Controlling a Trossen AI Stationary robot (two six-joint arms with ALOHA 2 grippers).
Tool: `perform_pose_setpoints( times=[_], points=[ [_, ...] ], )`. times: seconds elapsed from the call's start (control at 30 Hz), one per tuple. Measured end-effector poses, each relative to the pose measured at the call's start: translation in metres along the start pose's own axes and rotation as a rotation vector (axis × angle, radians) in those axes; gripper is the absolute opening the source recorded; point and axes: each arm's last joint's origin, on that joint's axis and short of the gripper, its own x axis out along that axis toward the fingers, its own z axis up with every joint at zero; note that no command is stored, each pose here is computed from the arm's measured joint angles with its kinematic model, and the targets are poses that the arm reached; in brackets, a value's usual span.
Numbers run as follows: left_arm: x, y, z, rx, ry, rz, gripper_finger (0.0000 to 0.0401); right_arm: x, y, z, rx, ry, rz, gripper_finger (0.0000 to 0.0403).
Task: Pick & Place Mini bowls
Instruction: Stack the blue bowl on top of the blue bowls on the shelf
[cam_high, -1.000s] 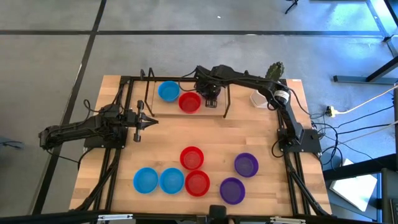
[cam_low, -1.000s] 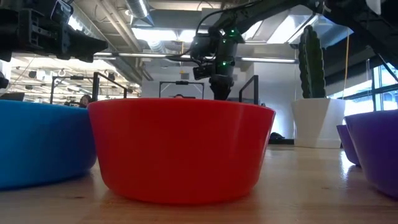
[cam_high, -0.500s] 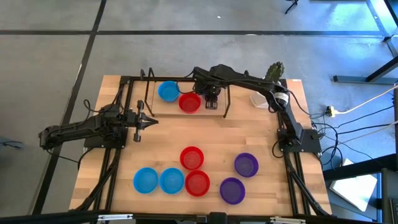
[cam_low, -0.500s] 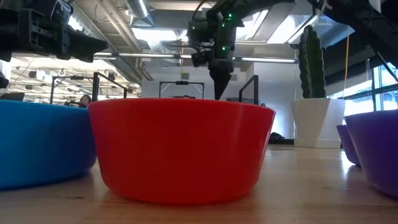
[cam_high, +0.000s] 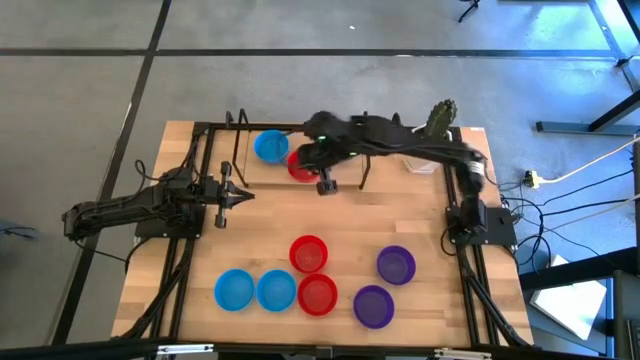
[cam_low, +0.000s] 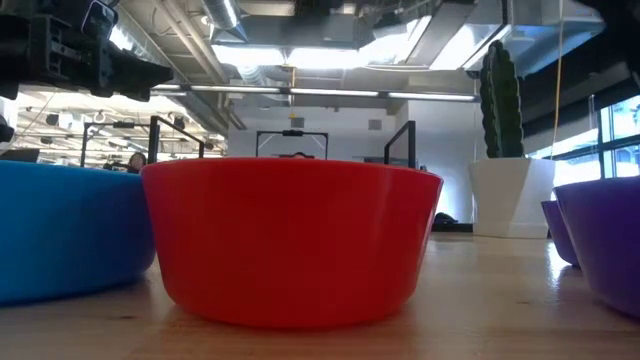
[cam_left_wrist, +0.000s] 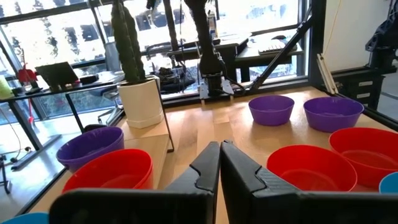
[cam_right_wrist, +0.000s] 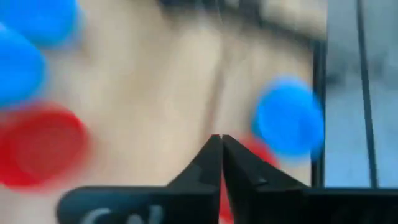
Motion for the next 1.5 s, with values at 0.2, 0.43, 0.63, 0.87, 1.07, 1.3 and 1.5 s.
perform_pose_setpoints(
  times=[0.2, 0.43, 0.63, 0.87, 1.07, 1.3, 1.5],
  points=[
    [0.000, 0.000, 0.000, -0.003, 0.000, -0.001, 0.0006, -0.081, 0.042, 0.033, -0.031, -0.355, 0.009, 0.0004],
    [0.000, 0.000, 0.000, -0.003, -0.001, -0.002, 0.0010, -0.163, 0.083, -0.001, 0.007, -0.566, -0.014, 0.0003],
    [0.000, 0.000, 0.000, -0.003, -0.001, -0.002, 0.0008, -0.182, 0.114, -0.084, 0.108, -0.701, 0.016, 0.0004],
    [0.000, 0.000, 0.000, -0.012, -0.001, -0.001, 0.0008, -0.170, 0.142, -0.171, 0.217, -0.829, -0.017, 0.0004],
    [0.000, 0.000, 0.000, -0.011, 0.000, 0.000, 0.0010, -0.159, 0.157, -0.217, 0.227, -0.847, -0.028, 0.0005],
    [0.000, 0.000, 0.000, -0.011, -0.001, 0.000, 0.0004, -0.137, 0.171, -0.250, 0.197, -0.841, -0.042, 0.0005],
    [0.000, 0.000, 0.000, -0.010, -0.001, 0.000, 0.0006, -0.117, 0.180, -0.269, 0.151, -0.912, -0.084, 0.0005]
  ],
)
